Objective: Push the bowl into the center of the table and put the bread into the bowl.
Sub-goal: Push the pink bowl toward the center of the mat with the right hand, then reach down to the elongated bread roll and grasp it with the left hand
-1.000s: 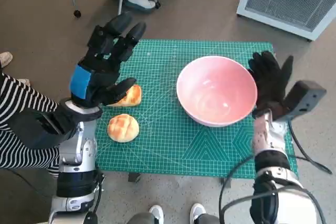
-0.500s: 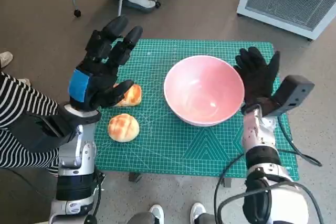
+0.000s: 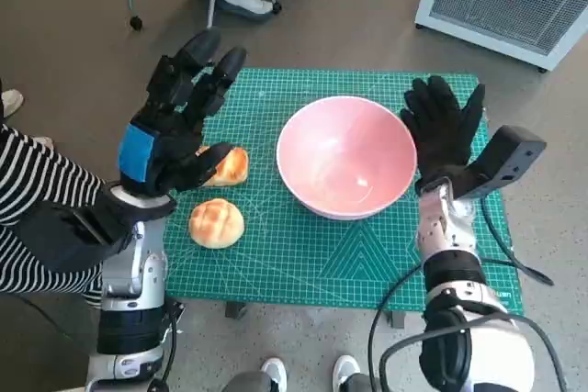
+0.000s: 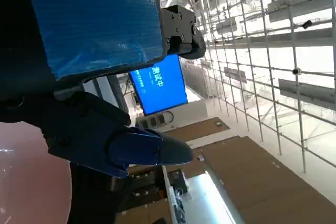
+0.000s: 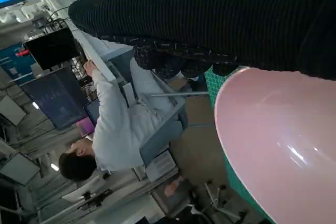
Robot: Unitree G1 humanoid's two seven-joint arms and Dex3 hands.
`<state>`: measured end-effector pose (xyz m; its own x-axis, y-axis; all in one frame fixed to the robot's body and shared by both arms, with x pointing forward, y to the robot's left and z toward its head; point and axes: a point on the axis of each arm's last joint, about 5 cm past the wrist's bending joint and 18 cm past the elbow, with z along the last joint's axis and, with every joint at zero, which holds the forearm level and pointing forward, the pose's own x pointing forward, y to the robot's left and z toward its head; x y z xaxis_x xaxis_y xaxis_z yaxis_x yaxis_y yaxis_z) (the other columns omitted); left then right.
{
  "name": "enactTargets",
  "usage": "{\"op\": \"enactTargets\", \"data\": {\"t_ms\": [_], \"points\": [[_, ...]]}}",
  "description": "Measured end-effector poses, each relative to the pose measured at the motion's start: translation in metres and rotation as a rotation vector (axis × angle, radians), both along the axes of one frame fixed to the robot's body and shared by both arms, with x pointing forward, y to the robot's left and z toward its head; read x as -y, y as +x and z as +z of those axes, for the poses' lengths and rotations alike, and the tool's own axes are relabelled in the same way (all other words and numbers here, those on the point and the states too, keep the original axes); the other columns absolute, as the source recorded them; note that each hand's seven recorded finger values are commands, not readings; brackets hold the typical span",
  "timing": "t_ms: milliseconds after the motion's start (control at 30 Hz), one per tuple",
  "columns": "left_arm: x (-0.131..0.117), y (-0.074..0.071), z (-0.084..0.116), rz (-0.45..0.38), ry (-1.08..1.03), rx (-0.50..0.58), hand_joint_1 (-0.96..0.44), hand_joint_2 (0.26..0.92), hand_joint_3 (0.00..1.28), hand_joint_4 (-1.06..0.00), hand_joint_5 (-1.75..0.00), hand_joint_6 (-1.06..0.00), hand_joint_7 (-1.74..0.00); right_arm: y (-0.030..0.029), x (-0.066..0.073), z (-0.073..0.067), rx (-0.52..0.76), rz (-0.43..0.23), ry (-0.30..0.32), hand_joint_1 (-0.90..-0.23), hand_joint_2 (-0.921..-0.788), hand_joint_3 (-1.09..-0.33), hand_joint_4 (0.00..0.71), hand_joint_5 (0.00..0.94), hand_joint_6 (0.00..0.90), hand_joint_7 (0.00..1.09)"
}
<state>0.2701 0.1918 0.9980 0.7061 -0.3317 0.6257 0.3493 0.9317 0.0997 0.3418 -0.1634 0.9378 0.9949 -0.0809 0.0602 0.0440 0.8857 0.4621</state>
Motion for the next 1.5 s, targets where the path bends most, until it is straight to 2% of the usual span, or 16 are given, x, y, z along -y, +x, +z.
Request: {"op": "enactTargets", "data": {"t_ms": [133,267,400,600,733,800,900,1133,1300,1500], "points": [[0.002,0.000,0.000,-0.001,0.001,-0.001,-0.62,0.921,0.24,-0.27,-0.02,-0.10,-0.41,0.0017,0.005,0.009,0.087,-0.011,-0.041,-0.680,-0.921,-0.863,0.160,0.007,0.100,0.36],[0.005,0.001,-0.001,-0.007,-0.002,-0.004,-0.62,0.921,0.24,-0.26,-0.02,-0.10,-0.41,0.0035,0.007,0.025,0.230,-0.003,-0.121,-0.687,-0.921,-0.838,0.164,0.008,0.109,0.37],[0.010,0.002,0.000,-0.026,-0.004,-0.001,-0.62,0.921,0.25,-0.26,-0.02,-0.10,-0.41,0.0021,0.010,0.040,0.404,0.031,-0.242,-0.700,-0.921,-0.805,0.173,0.010,0.122,0.38],[0.017,0.005,0.005,-0.043,-0.017,0.014,-0.61,0.921,0.26,-0.26,-0.01,-0.05,-0.50,-0.0080,0.016,0.053,0.609,0.068,-0.461,-0.727,-0.921,-0.773,0.181,0.011,0.133,0.40],[0.021,0.008,0.009,-0.055,-0.022,0.025,-0.60,0.921,0.27,-0.27,-0.01,-0.01,-0.57,-0.0178,0.018,0.055,0.698,0.085,-0.552,-0.760,-0.921,-0.762,0.186,0.011,0.127,0.43],[0.023,0.009,0.011,-0.062,-0.021,0.030,-0.60,0.921,0.26,-0.27,-0.01,-0.01,-0.60,-0.0230,0.018,0.056,0.734,0.098,-0.579,-0.771,-0.921,-0.760,0.188,0.009,0.113,0.46],[0.025,0.011,0.014,-0.074,-0.020,0.033,-0.60,0.921,0.26,-0.28,-0.01,0.00,-0.62,-0.0303,0.018,0.058,0.779,0.119,-0.590,-0.775,-0.921,-0.759,0.190,0.008,0.101,0.48],[0.032,0.013,0.021,-0.107,-0.018,0.036,-0.59,0.921,0.24,-0.27,-0.01,0.00,-0.65,-0.0438,0.011,0.063,0.816,0.173,-0.540,-0.759,-0.921,-0.765,0.189,0.005,0.084,0.51],[0.034,0.014,0.025,-0.123,-0.016,0.048,-0.59,0.921,0.24,-0.26,-0.01,0.00,-0.66,-0.0484,0.006,0.066,0.816,0.206,-0.536,-0.779,-0.921,-0.764,0.187,0.003,0.052,0.57],[0.034,0.014,0.027,-0.130,-0.012,0.056,-0.59,0.921,0.23,-0.26,-0.01,0.00,-0.66,-0.0499,0.004,0.069,0.815,0.218,-0.536,-0.783,-0.921,-0.764,0.187,0.002,0.042,0.59]]}}
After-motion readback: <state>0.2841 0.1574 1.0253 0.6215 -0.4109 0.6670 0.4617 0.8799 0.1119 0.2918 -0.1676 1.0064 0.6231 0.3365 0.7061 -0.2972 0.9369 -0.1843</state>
